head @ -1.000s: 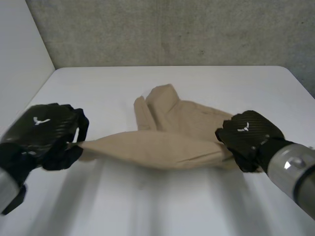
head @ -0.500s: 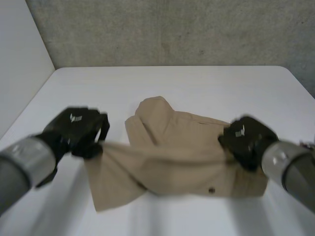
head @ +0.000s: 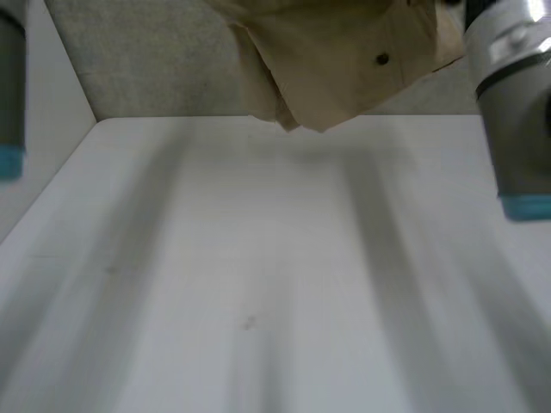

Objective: Fold the shorts.

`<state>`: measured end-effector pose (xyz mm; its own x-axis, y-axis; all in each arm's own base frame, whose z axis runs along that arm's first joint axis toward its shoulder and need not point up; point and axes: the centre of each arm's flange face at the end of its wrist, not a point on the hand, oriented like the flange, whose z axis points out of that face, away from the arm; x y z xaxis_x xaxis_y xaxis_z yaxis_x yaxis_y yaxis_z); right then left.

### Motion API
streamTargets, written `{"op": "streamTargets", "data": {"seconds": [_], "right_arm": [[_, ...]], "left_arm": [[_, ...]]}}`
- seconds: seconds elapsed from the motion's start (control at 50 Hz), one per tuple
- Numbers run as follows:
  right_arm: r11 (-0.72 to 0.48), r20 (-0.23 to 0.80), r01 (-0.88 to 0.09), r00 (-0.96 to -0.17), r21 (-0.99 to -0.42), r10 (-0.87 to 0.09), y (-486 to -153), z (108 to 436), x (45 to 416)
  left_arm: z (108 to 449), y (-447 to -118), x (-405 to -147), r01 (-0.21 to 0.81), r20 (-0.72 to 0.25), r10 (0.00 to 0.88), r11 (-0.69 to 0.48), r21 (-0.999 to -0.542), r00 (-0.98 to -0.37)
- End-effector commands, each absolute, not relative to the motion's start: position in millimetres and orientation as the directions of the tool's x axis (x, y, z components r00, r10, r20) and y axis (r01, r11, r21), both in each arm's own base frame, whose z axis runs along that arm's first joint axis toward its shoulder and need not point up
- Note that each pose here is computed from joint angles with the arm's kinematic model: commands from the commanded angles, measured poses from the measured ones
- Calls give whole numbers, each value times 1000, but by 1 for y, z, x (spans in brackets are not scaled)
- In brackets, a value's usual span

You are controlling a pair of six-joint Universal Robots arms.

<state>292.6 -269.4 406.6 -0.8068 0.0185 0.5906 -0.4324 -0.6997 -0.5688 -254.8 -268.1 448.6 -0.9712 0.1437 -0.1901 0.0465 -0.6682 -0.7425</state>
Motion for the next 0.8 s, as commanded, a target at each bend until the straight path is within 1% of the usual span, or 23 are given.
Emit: {"op": "streamTargets", "data": {"seconds": [0.02,0.04,0.06,0.08,0.12,0.14,0.18,0.2,0.22,0.28,0.34,0.36,0.44,0.48,0.56,0.62,0.7,0.78,0.8], "right_arm": [[-583,661,-458,-726,-671,-190,-266,330,301],[-564,665,-465,-716,-682,-214,-267,319,302],[-529,671,-476,-691,-703,-270,-268,294,303],[-513,672,-481,-679,-711,-295,-268,283,304],[-475,674,-498,-653,-725,-345,-268,259,305],[-430,673,-522,-626,-737,-394,-267,233,305],[-384,673,-552,-597,-740,-437,-265,210,305],[-345,666,-575,-575,-742,-474,-261,192,304],[-329,662,-583,-568,-743,-489,-259,186,303],[-271,646,-614,-546,-742,-533,-251,174,297],[-215,621,-637,-528,-741,-579,-240,169,291],[-201,614,-641,-524,-741,-590,-236,170,289],[-156,587,-650,-523,-744,-618,-223,181,281],[-136,573,-651,-526,-747,-628,-217,186,278],[-83,539,-656,-534,-750,-651,-203,195,269],[-55,521,-658,-539,-751,-662,-191,205,263],[-26,508,-684,-515,-729,-690,-173,215,253],[23,483,-742,-460,-671,-745,-150,222,240],[26,479,-771,-422,-637,-769,-140,224,235]], "left_arm": [[320,-266,-252,180,-276,231,-364,-914,-933],[307,-263,-251,196,-284,240,-331,-923,-928],[281,-258,-249,227,-297,265,-264,-937,-917],[269,-254,-247,240,-300,276,-232,-943,-913],[248,-247,-244,264,-306,297,-175,-949,-904],[228,-240,-242,286,-311,320,-124,-950,-895],[207,-235,-241,312,-315,347,-64,-948,-883],[196,-231,-243,326,-315,369,-33,-945,-874],[177,-224,-243,355,-317,396,24,-935,-862],[162,-214,-244,378,-317,427,66,-923,-847],[165,-210,-241,380,-317,425,71,-922,-848],[171,-210,-237,380,-318,413,72,-922,-853],[187,-209,-222,381,-318,381,102,-919,-868],[194,-205,-220,383,-317,380,108,-918,-869],[209,-190,-215,390,-315,394,124,-913,-863],[217,-177,-212,400,-310,424,141,-906,-851],[227,-153,-208,420,-292,484,181,-889,-825],[231,-128,-204,452,-271,546,229,-862,-793],[231,-124,-203,457,-265,555,239,-857,-788]]}}
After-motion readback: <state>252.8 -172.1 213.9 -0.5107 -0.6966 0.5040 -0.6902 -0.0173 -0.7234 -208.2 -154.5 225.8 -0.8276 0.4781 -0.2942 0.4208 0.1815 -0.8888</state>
